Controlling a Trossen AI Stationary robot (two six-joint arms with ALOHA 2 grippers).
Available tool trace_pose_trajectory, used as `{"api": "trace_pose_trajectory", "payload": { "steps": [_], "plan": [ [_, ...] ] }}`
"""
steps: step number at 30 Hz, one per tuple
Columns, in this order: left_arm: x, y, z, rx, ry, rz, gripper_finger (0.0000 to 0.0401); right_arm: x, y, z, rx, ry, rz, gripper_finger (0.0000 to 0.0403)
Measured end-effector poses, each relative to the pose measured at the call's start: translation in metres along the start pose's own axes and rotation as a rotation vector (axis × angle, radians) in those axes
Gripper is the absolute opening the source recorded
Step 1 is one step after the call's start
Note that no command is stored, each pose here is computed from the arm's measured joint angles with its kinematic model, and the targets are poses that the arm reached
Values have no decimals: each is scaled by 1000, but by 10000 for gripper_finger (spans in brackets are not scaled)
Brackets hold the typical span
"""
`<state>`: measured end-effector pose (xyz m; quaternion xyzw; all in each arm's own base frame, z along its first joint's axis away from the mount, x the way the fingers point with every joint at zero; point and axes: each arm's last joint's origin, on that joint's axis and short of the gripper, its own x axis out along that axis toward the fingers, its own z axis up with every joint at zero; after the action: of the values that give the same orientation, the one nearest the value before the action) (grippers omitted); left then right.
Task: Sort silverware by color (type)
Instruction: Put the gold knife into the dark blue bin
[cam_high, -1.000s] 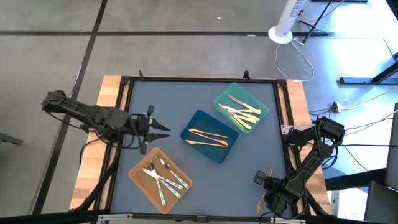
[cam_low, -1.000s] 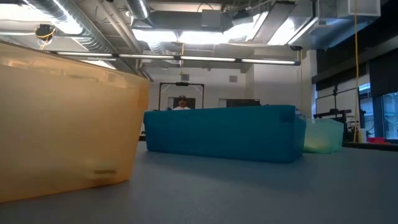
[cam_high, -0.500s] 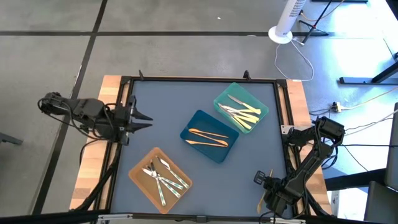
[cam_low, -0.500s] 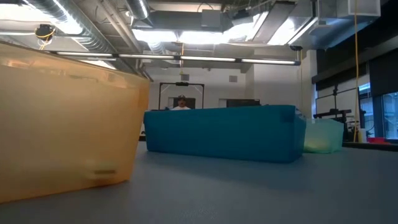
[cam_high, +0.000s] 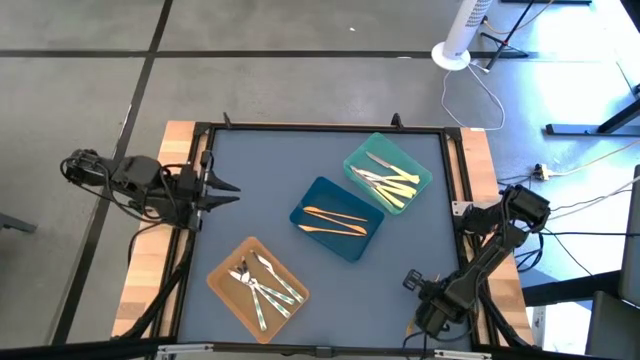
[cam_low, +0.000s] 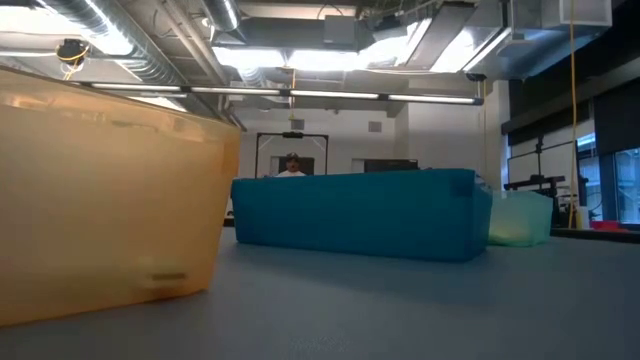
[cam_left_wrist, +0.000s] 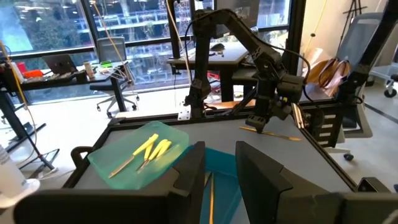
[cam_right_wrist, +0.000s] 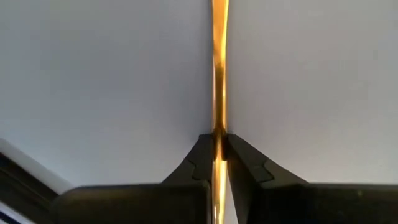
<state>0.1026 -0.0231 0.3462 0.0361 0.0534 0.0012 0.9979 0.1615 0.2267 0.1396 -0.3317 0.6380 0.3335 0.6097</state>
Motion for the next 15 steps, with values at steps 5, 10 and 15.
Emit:
{"api": "trace_pose_trajectory", "payload": {
  "steps": [5,10,15],
  "plan": [
    [6,-2,-13,12,39,2,84,0,-8,0,31,-4,29,21],
    [16,-6,-38,-7,54,21,84,-6,-12,6,40,-29,6,21],
    [25,-10,-69,-12,40,24,84,-16,-14,16,44,-72,-46,21]
  ]
}}
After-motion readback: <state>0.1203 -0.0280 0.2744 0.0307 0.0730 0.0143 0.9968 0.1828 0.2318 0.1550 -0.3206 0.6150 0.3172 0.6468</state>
